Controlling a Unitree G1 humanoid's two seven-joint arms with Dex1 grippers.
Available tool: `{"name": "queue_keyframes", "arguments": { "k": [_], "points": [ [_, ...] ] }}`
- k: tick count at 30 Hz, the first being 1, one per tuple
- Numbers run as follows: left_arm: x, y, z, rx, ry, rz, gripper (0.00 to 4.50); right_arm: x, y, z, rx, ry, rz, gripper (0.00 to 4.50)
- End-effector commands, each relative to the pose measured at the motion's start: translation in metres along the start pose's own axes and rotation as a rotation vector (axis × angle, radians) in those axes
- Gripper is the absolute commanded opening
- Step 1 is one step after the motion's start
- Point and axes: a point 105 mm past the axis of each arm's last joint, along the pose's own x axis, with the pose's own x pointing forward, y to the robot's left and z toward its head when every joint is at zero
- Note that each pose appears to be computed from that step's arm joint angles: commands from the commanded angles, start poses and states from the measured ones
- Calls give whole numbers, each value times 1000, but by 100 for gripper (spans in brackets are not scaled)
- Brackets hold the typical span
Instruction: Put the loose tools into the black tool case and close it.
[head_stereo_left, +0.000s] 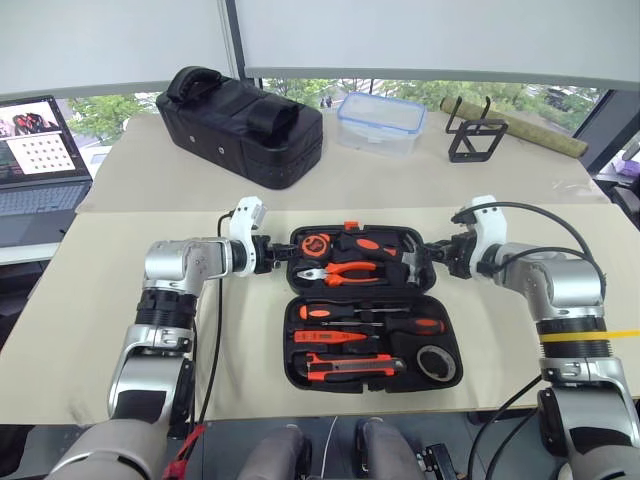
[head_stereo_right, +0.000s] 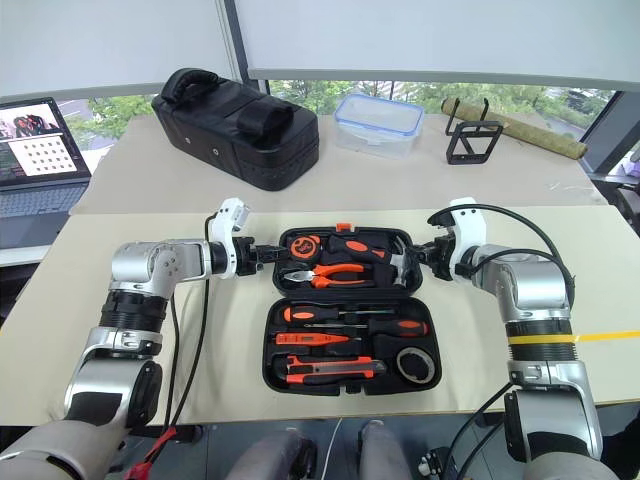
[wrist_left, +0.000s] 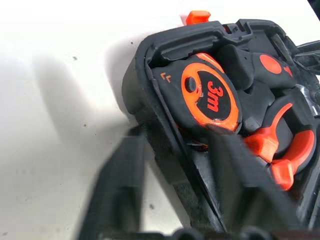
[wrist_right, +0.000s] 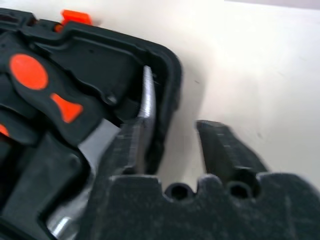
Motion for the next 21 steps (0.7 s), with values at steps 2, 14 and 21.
{"name": "queue_keyframes", "arguments": {
  "k": [2,14,21],
  "points": [
    [0,-3,-11,-9,24,-13,1,-5,5,10,-9,-40,8,0],
    [0,-29,50,172,-242,-70,0,-10,18,82,-80,-290,-2,0],
    [-8,-47,100,321,-463,-101,0,-19,17,119,-136,-481,-42,0]
  ]
}}
